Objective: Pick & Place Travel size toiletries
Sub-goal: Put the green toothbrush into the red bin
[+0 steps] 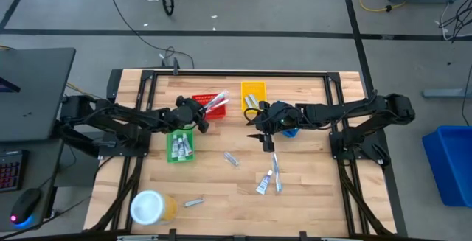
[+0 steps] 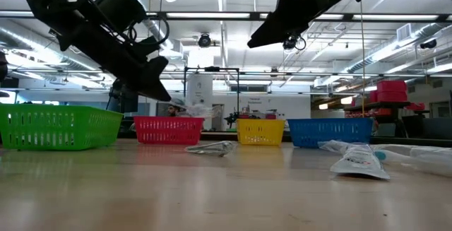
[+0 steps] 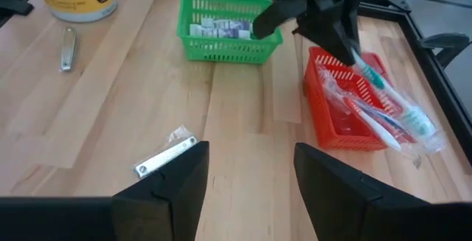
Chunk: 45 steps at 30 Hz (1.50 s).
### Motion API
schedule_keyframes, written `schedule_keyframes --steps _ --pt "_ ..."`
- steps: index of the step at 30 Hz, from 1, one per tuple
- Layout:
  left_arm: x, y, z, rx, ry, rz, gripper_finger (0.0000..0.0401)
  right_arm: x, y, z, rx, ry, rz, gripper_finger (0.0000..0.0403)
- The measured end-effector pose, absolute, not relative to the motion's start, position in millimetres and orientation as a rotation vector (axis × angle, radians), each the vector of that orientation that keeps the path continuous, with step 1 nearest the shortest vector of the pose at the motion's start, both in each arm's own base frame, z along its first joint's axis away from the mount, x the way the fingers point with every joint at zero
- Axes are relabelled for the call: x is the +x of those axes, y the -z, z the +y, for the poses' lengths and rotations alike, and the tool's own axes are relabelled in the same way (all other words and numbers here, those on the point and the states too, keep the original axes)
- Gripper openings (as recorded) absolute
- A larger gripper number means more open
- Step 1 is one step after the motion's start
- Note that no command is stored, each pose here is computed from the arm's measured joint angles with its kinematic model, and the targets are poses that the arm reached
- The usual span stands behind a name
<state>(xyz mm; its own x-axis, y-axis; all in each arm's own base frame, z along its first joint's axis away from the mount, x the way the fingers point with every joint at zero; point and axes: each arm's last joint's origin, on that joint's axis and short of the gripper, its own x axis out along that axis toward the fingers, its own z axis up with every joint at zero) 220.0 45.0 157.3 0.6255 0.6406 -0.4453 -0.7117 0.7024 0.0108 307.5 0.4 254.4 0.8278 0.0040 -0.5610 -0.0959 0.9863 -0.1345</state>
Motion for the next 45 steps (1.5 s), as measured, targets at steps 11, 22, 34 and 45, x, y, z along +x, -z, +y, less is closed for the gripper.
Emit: schedule_keyframes --steps 11,22,34,45 --pt "217.7 -154.9 54.1 -0.197 -0.785 0.466 0.0056 307.5 -254.4 0.6 -0.158 -0.062 0.594 0.0211" --pt "217.0 -154.9 57.9 -0.203 -0.787 0.467 0.0131 307.5 -254.3 0.7 -0.157 -0.062 0.594 0.0208" --pt "217.0 -155.5 56.4 -0.158 -0.783 0.479 0.0148 307.3 -254.0 0.6 -0.157 -0.063 0.597 0.0207" --pt "205.0 -140.3 53.4 -0.184 -0.814 0.665 0.0089 305.9 -252.0 0.7 -0.156 -0.066 0.623 0.0206"
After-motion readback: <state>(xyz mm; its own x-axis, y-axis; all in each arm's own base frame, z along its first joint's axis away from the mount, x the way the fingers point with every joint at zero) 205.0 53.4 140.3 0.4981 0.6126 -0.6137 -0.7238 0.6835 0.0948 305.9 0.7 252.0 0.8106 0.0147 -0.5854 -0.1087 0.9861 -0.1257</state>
